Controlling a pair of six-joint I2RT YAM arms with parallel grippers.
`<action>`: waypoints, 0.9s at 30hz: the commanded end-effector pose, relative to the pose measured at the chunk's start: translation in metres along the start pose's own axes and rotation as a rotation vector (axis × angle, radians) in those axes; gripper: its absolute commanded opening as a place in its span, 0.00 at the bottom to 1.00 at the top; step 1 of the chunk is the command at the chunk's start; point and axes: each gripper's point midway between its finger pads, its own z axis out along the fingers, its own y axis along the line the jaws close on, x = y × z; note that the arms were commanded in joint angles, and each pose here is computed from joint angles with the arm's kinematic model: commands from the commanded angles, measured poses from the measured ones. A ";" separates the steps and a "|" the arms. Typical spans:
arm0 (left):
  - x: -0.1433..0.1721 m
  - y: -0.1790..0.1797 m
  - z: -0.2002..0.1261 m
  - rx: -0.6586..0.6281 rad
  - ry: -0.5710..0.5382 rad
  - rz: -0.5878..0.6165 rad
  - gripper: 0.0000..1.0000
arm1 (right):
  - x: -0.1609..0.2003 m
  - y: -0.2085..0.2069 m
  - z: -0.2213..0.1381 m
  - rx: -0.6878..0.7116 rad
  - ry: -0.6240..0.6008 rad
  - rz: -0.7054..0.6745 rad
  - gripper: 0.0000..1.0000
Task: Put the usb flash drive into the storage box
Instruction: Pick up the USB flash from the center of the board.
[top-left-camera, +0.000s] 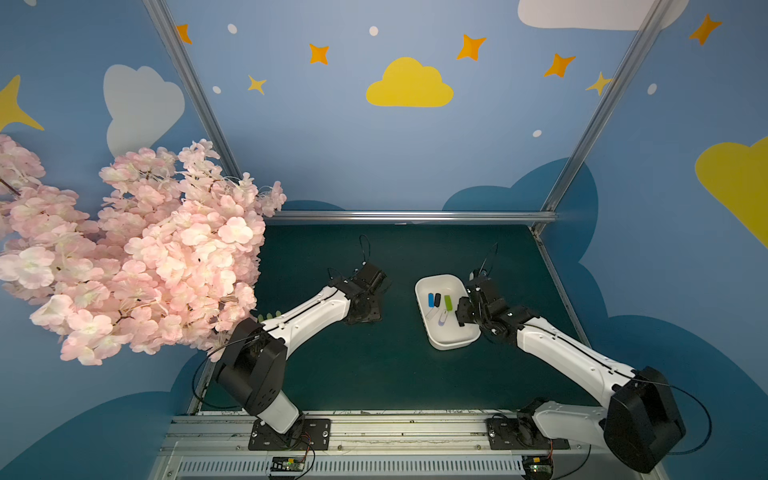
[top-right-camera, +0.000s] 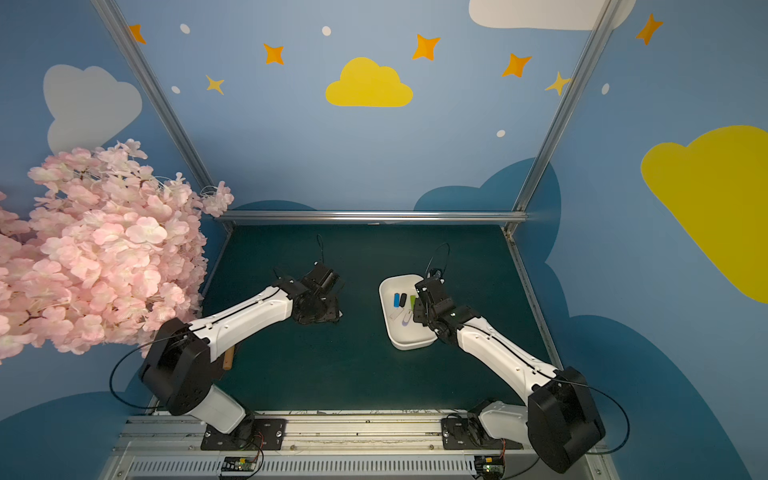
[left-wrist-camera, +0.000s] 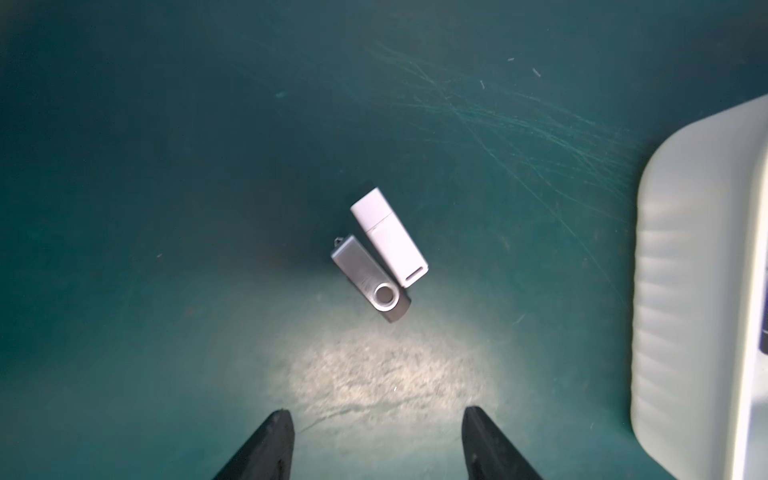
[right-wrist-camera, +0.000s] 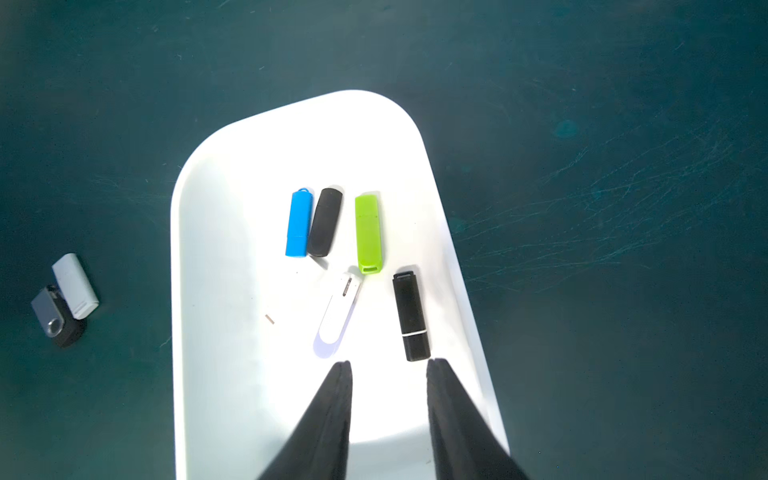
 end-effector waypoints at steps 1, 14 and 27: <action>-0.003 0.000 0.014 -0.026 0.017 -0.018 0.67 | -0.010 0.003 -0.002 -0.003 -0.015 0.015 0.36; -0.006 0.004 0.060 -0.082 0.075 -0.029 0.58 | -0.008 0.006 0.002 -0.016 -0.004 0.016 0.35; -0.011 0.016 0.071 -0.132 0.071 -0.041 0.57 | -0.006 0.008 0.004 -0.020 0.012 0.012 0.35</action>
